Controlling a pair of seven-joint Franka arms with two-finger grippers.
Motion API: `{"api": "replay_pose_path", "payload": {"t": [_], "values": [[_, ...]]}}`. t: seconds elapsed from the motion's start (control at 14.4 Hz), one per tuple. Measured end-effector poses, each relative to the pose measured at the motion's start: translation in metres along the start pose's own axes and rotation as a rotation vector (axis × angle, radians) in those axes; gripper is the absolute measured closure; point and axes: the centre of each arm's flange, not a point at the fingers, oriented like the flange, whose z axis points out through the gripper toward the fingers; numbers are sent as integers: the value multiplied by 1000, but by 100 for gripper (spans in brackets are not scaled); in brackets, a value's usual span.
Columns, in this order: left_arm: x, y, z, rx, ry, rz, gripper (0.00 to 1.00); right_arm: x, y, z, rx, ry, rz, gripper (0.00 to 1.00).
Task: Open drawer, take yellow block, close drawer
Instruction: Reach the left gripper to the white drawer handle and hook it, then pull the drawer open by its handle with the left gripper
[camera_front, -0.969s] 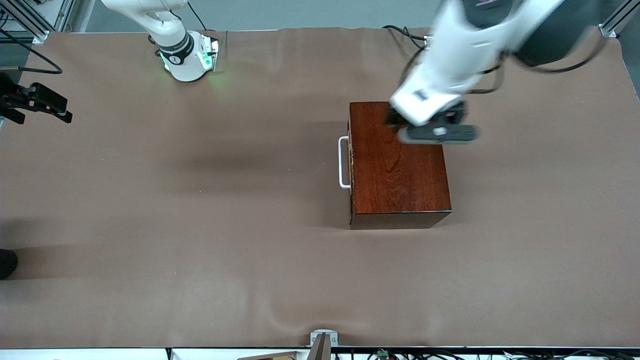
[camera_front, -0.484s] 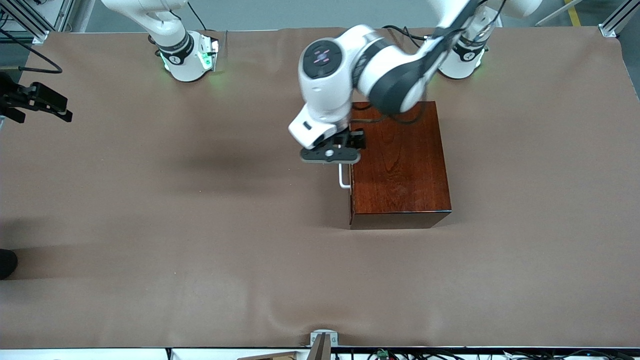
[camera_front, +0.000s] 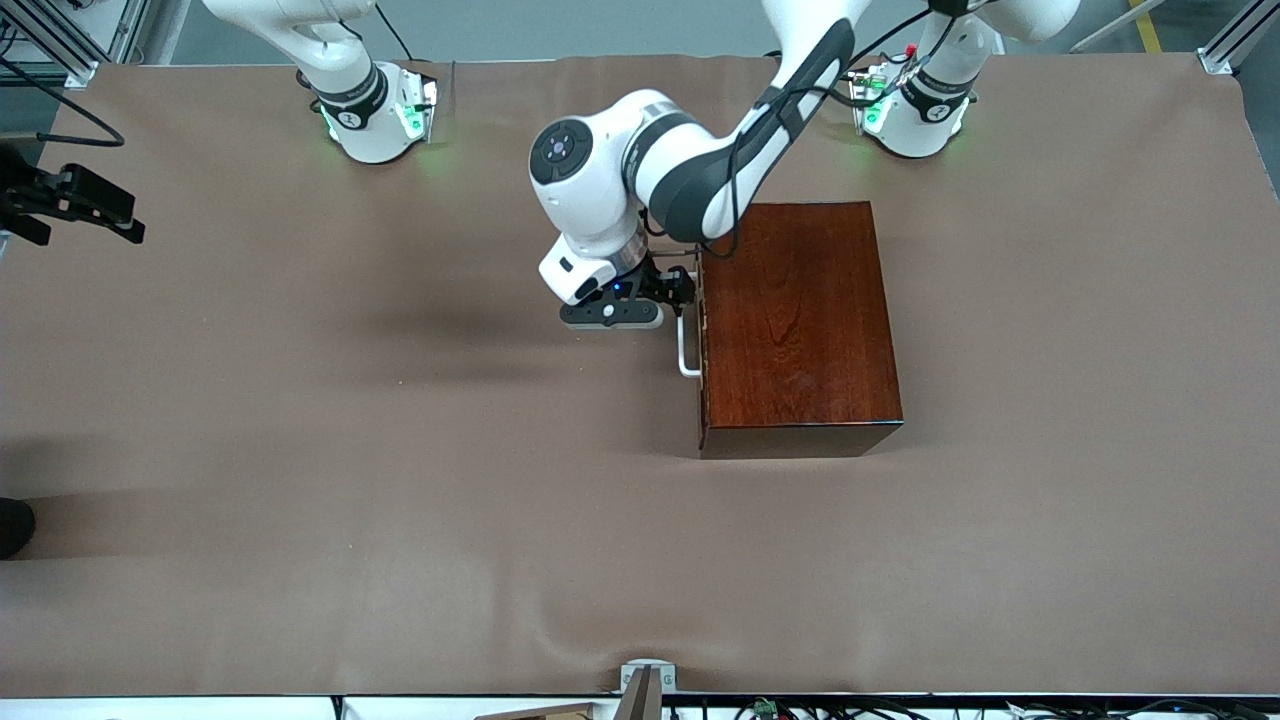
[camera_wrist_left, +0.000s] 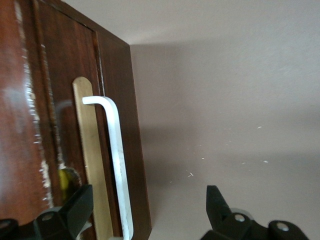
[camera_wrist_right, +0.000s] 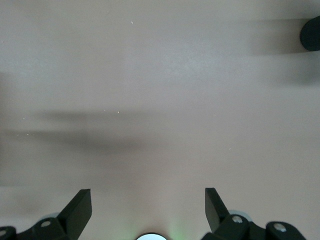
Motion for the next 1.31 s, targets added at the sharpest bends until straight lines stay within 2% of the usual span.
{"api": "replay_pose_path", "payload": {"t": [0.35, 0.62, 1.04, 1.31], "values": [[-1, 5, 42, 80, -29, 17, 0, 0, 0, 0, 0, 0, 0, 0], [-2, 10, 54, 85, -29, -22, 0, 0, -2, 0, 0, 1, -3, 0], [5, 22, 49, -4, 41, -157, 0, 0, -3, -1, 0, 2, -6, 0], [5, 36, 38, -99, 85, -238, 0, 0, -4, -1, -1, 2, -8, 0]]}}
